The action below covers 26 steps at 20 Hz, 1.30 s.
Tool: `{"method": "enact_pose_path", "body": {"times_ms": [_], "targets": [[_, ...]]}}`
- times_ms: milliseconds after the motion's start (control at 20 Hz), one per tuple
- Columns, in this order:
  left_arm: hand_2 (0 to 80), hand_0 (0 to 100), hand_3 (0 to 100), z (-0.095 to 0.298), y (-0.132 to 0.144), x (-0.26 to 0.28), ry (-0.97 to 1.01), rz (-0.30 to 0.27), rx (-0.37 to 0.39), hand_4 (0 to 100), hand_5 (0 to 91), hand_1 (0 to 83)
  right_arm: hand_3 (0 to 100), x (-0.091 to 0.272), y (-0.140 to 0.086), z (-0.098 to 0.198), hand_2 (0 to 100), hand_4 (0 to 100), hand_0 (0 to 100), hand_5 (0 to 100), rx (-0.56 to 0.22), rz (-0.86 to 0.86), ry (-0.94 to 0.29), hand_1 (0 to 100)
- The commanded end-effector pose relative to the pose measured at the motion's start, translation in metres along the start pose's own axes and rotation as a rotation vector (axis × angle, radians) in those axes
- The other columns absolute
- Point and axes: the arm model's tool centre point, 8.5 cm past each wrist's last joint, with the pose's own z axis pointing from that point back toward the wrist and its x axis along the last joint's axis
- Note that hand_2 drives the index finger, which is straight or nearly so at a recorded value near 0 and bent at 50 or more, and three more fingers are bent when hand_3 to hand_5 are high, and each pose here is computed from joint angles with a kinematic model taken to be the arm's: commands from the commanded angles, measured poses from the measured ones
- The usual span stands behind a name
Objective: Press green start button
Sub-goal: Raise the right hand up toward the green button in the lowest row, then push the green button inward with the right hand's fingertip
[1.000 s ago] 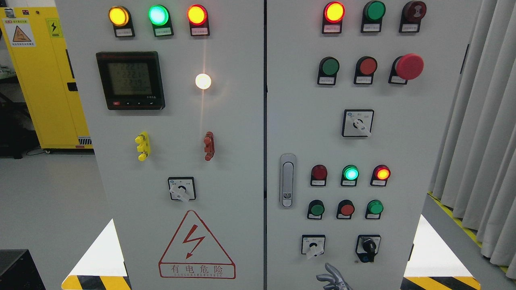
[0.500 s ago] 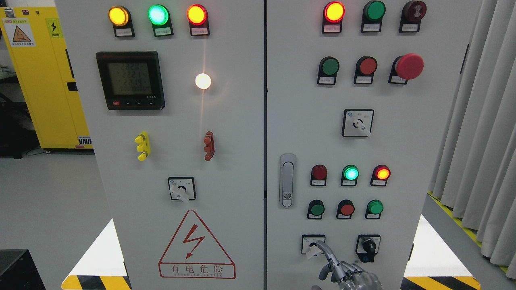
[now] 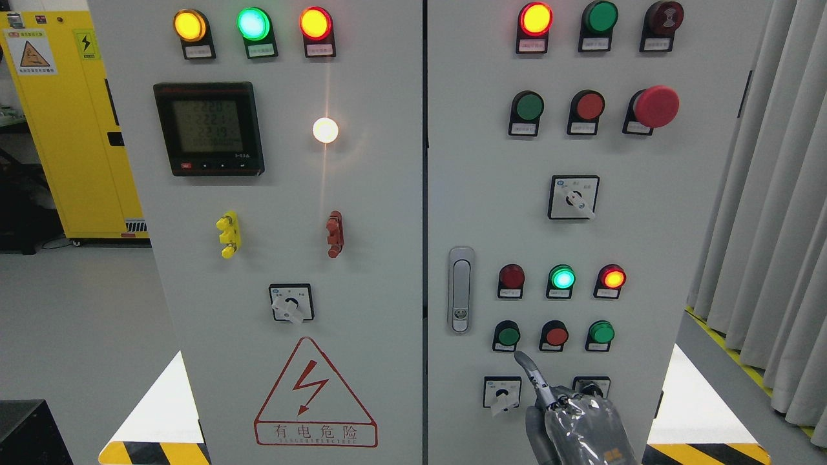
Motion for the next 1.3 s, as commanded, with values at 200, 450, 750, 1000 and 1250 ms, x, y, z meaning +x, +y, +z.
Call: {"method": "enact_pose_path", "body": {"times_ms": [200, 450, 750, 1000, 1250], "targets": [[0.0, 12, 0, 0.000, 0.000, 0.000, 0.001, 0.000, 0.000, 0, 0.0, 55.6, 80, -0.014, 0.009, -0.010, 0, 85, 100, 96, 0.032, 0.035, 0.022, 100], [0.0, 12, 0, 0.000, 0.000, 0.000, 0.001, 0.000, 0.000, 0, 0.0, 55.6, 80, -0.009, 0.014, -0.013, 0, 85, 100, 96, 0.040, 0.028, 0.009, 100], [0.0, 12, 0, 0.000, 0.000, 0.000, 0.001, 0.000, 0.000, 0, 0.0, 55.6, 80, -0.007, 0.015, -0.018, 0, 85, 100, 96, 0.059, 0.029, 0.006, 100], [0.0, 12, 0, 0.000, 0.000, -0.001, 0.002, 0.000, 0.000, 0, 0.0, 55.6, 80, -0.007, 0.015, -0.018, 0, 85, 100, 96, 0.059, 0.029, 0.010, 100], [0.0, 12, 0, 0.000, 0.000, 0.000, 0.001, 0.000, 0.000, 0, 0.0, 55.6, 80, -0.006, 0.012, -0.019, 0, 85, 100, 96, 0.053, 0.029, 0.008, 100]]}}
